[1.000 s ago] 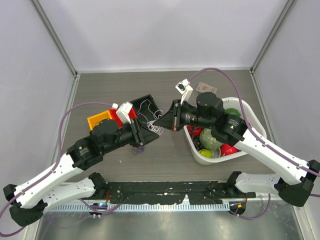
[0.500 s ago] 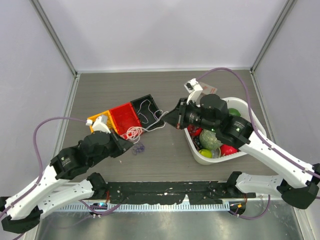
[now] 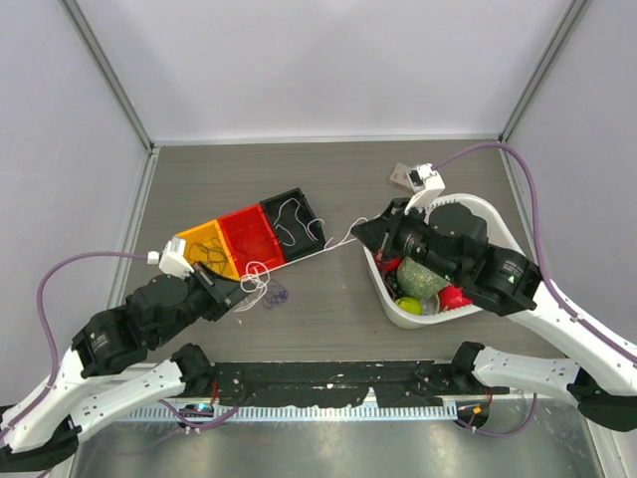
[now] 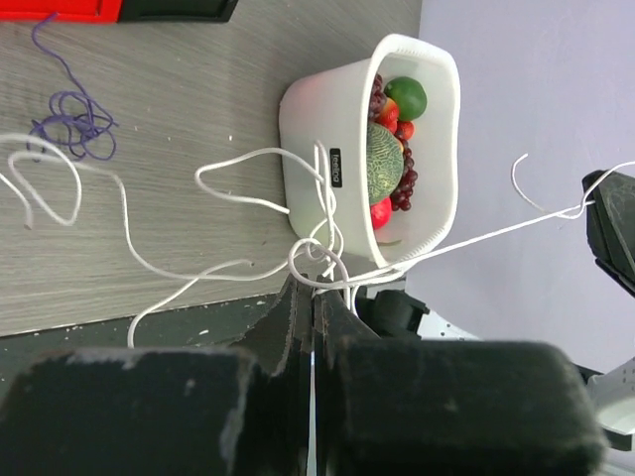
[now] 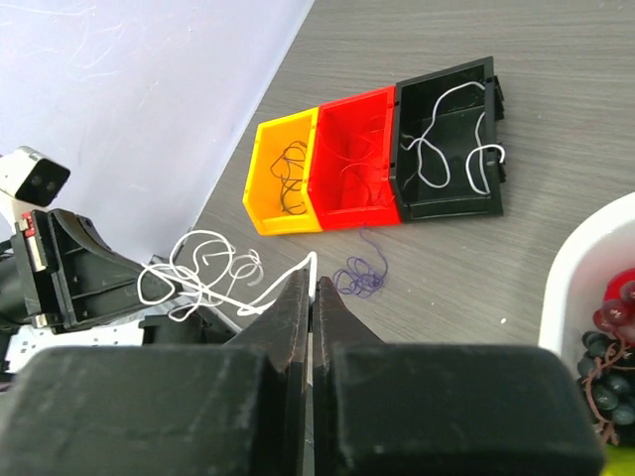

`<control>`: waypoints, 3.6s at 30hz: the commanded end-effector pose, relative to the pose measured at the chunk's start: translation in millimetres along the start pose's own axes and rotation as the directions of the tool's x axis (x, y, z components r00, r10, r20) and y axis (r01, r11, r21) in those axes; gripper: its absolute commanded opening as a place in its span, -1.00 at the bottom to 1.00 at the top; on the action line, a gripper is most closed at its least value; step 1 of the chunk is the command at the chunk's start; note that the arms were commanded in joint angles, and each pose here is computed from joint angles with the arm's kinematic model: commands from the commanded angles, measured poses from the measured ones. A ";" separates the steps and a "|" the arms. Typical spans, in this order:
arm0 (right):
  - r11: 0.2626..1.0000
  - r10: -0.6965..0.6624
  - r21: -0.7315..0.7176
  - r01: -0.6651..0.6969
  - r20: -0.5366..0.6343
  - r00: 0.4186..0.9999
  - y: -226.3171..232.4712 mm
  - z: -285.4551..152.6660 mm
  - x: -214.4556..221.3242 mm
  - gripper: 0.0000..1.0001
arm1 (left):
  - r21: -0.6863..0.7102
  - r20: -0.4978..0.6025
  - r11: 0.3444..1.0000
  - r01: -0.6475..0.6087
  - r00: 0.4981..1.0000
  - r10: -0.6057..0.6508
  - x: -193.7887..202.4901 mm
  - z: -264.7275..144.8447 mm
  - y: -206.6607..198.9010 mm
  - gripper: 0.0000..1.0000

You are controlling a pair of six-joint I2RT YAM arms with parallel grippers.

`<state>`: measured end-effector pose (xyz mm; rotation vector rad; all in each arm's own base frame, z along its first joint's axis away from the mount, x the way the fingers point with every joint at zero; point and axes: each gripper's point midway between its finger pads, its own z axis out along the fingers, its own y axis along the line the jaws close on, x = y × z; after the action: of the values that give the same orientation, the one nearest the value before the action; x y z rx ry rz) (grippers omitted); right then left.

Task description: Untangle the cables

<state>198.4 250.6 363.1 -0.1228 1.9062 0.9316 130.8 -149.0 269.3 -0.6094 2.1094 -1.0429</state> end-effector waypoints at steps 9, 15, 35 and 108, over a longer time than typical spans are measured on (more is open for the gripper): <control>0.992 -0.015 -0.119 0.043 0.224 0.975 31.3 -33.1 -72.2 -0.99 | -0.183 -0.275 0.959 -0.214 0.948 0.159 57.4 35.1 46.0 0.07; 0.965 0.021 -0.263 0.020 0.150 0.989 58.3 -28.3 -58.3 -0.99 | -0.266 -0.296 0.923 -0.278 0.935 0.196 58.9 43.1 63.5 0.28; 0.961 -0.020 -0.268 0.061 0.153 0.988 65.9 -38.1 -69.4 -0.99 | 0.055 -0.302 0.896 -0.441 0.848 0.436 118.2 171.9 34.0 0.41; 0.961 -0.200 -0.118 0.249 0.322 0.925 37.5 167.8 -72.4 -0.99 | -0.217 -0.320 0.969 -0.119 0.946 0.044 115.6 98.4 114.0 -0.98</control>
<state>322.0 361.5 412.8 -0.2735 1.5498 0.9078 118.6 -204.9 72.7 -0.4631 2.5539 -0.8452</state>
